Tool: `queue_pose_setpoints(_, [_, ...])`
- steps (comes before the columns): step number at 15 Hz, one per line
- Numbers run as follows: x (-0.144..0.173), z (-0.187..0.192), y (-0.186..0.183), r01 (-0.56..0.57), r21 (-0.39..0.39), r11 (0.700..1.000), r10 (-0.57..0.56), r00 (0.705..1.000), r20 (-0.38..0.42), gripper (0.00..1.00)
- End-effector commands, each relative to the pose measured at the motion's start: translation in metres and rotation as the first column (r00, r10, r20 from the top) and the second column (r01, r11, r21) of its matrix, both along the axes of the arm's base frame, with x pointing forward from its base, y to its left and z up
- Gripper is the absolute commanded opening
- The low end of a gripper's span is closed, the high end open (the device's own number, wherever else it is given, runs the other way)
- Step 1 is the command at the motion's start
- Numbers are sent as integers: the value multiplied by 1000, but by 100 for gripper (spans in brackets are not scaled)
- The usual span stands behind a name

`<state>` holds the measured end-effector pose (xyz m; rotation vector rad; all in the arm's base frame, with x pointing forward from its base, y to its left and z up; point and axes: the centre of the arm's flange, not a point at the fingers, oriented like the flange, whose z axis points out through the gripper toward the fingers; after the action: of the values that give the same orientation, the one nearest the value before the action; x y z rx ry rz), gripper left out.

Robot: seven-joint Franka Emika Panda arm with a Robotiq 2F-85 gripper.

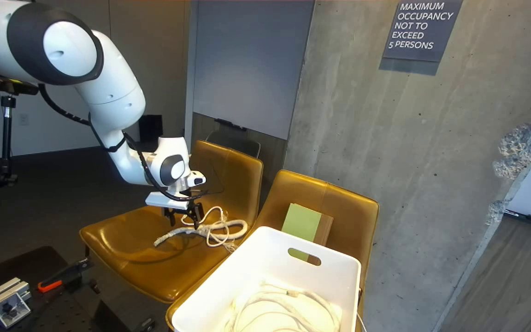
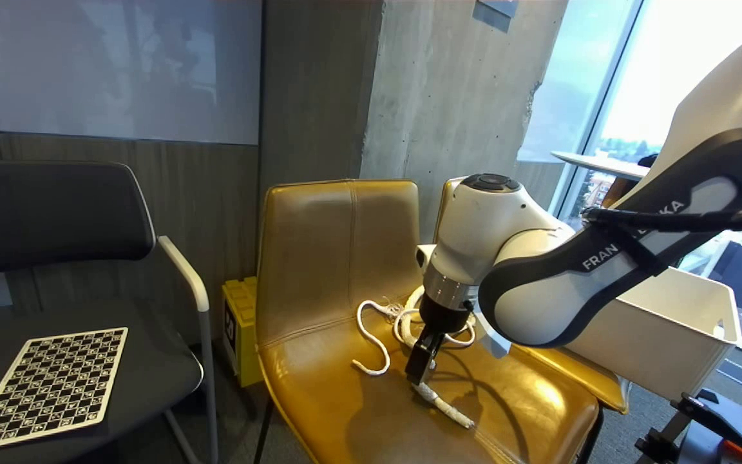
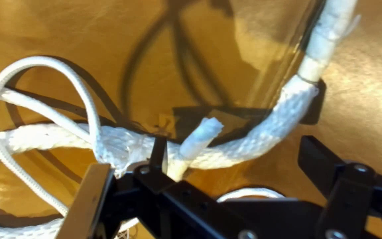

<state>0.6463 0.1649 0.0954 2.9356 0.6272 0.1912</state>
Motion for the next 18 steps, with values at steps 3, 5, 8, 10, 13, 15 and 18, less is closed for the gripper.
queue_pose_setpoints(3, [8,-26,3,18,-29,999,-18,1000,-6,100])
queue_pose_setpoints(5, [3,-34,9,21,-30,999,-21,1000,-14,100])
queue_pose_setpoints(8, [-1,-45,13,29,-36,999,-30,999,-27,100])
queue_pose_setpoints(10, [-1,-49,12,35,-40,999,-36,999,-31,100])
queue_pose_setpoints(13, [0,-51,12,39,-43,998,-41,999,-34,95])
queue_pose_setpoints(15, [0,-53,13,42,-45,998,-43,998,-36,76])
queue_pose_setpoints(18, [1,-53,11,47,-51,998,-49,998,-33,55])
